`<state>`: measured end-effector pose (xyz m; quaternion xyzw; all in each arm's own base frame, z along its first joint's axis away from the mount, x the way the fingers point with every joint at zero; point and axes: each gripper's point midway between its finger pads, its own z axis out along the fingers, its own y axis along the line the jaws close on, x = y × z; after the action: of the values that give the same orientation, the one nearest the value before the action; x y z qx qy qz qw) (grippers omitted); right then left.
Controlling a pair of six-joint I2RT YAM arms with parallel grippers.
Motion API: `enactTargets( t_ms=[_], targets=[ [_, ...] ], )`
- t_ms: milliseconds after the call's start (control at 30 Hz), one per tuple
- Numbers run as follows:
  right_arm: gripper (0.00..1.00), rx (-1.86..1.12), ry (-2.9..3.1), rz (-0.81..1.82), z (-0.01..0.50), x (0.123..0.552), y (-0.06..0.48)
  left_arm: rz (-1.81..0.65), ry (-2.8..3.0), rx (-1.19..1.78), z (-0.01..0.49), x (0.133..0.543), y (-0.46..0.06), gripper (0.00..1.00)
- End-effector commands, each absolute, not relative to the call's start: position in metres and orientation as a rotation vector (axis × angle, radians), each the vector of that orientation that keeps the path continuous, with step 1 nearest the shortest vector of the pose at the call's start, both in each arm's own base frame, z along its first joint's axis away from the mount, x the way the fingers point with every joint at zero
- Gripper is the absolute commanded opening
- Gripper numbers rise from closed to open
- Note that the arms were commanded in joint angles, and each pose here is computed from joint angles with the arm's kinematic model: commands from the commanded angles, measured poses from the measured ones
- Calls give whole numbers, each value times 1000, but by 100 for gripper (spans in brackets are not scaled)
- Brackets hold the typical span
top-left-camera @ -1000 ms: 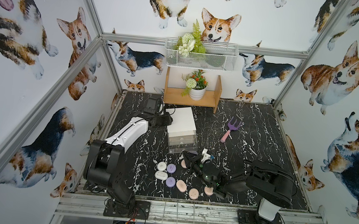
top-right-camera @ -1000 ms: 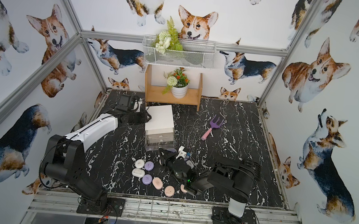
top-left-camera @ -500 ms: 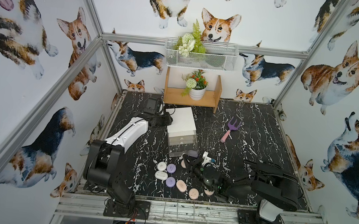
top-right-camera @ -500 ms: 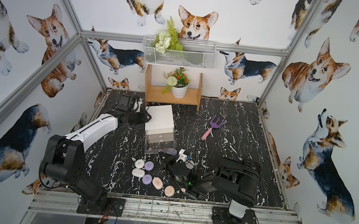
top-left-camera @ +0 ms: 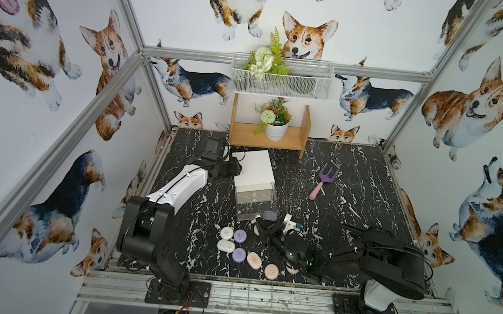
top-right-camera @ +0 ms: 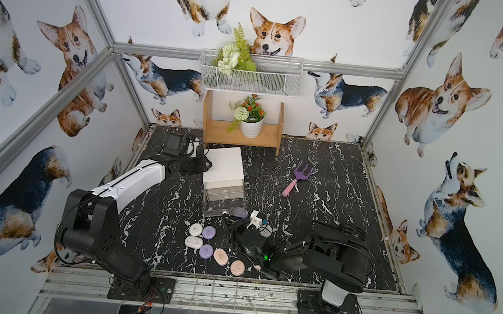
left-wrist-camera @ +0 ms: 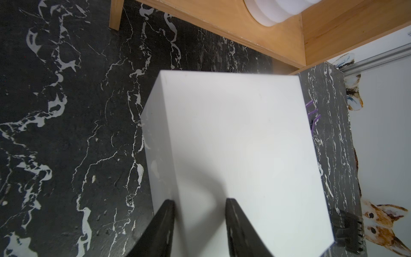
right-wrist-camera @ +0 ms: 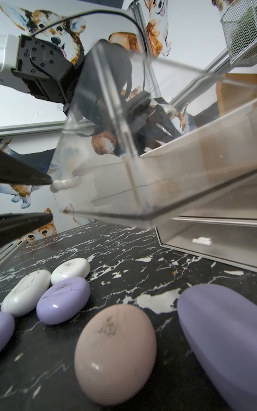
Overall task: Put the bluetooth earphones in the drawer according to color
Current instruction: Open the drawer in the storage box, then pick up the Bluetooth earphone from the center of the board.
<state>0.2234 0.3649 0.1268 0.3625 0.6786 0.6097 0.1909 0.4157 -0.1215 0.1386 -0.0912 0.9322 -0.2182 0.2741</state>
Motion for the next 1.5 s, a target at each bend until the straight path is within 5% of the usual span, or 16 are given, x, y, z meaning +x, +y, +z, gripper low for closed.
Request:
enactTargets(
  t_ms=[0, 400, 600, 800, 1133, 1467],
  targets=[
    [43, 972, 1967, 1644, 119, 218, 363, -466, 2738, -290, 99, 373, -107, 43],
    [57, 861, 2045, 1625, 134, 193, 363, -447, 2723, -287, 106, 375, -105, 45],
    [62, 685, 2150, 1489, 143, 180, 351, -425, 2696, -271, 124, 377, -102, 56],
    [62, 570, 2134, 1326, 168, 179, 313, -409, 2627, -252, 160, 380, -98, 73],
    [70, 545, 2057, 1034, 207, 206, 221, -269, 2511, -245, 233, 355, -72, 81],
    [70, 532, 2334, 800, 152, 253, 173, -195, 2601, -336, 175, 293, -42, 81]
  ],
)
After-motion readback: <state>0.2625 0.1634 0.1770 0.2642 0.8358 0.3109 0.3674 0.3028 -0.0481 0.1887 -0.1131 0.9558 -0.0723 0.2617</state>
